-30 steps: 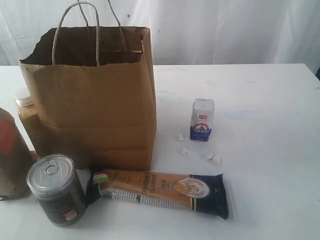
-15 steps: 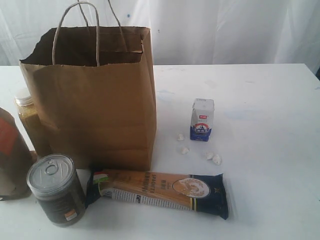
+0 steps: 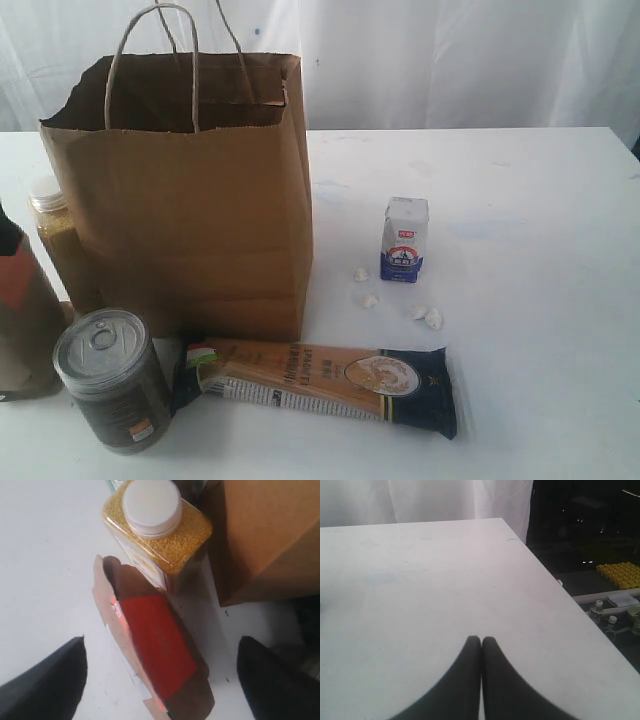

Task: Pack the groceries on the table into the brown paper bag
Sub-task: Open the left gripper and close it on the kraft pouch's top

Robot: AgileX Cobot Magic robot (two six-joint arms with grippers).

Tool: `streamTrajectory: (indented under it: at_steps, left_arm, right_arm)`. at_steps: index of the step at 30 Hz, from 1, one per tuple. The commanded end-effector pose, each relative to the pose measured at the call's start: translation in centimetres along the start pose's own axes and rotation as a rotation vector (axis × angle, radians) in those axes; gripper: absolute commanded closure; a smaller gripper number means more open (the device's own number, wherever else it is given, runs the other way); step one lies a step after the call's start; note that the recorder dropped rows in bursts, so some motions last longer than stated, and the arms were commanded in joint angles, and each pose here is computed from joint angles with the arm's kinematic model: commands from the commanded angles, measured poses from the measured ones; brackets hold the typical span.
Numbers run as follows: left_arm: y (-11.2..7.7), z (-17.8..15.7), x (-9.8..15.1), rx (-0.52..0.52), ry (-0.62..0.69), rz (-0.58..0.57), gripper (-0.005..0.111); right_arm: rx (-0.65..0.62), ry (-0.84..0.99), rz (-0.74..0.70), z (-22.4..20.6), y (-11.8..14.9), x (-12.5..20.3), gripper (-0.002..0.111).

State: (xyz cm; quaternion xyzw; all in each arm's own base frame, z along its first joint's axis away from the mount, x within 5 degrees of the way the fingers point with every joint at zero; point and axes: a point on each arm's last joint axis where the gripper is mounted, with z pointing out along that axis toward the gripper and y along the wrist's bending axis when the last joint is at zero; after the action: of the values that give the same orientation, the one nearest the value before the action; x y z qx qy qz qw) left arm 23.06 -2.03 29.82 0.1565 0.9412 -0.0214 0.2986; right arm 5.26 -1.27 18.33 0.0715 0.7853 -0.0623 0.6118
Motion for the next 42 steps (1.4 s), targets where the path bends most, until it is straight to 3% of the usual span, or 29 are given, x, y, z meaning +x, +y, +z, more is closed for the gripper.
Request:
streamTrajectory:
  at_steps: [1,7,16,23,31,42]
  left_arm:
    - [-0.4,0.1,0.3,0.03,0.02,-0.036,0.019]
    - [-0.4,0.2,0.3,0.03,0.024,-0.096,0.019]
    - [0.1,3.2,0.2,0.033,0.107,-0.101,0.019]
    - [0.1,3.5,0.3,0.033,0.123,-0.128,0.019]
    - [1.1,4.5,1.3,-0.087,0.149,-0.144,0.02]
    - [0.9,5.5,2.7,-0.089,0.145,-0.149,0.021]
  right_arm:
    - [0.006,-0.006,-0.003,0.0,0.0,0.0,0.108]
    - [0.006,-0.006,-0.003,0.0,0.0,0.0,0.108]
    - [0.006,-0.006,-0.003,0.0,0.0,0.0,0.108]
    - [0.006,-0.006,-0.003,0.0,0.0,0.0,0.108]
    - [0.006,-0.006,-0.003,0.0,0.0,0.0,0.108]
    - [0.006,-0.006,-0.003,0.0,0.0,0.0,0.108]
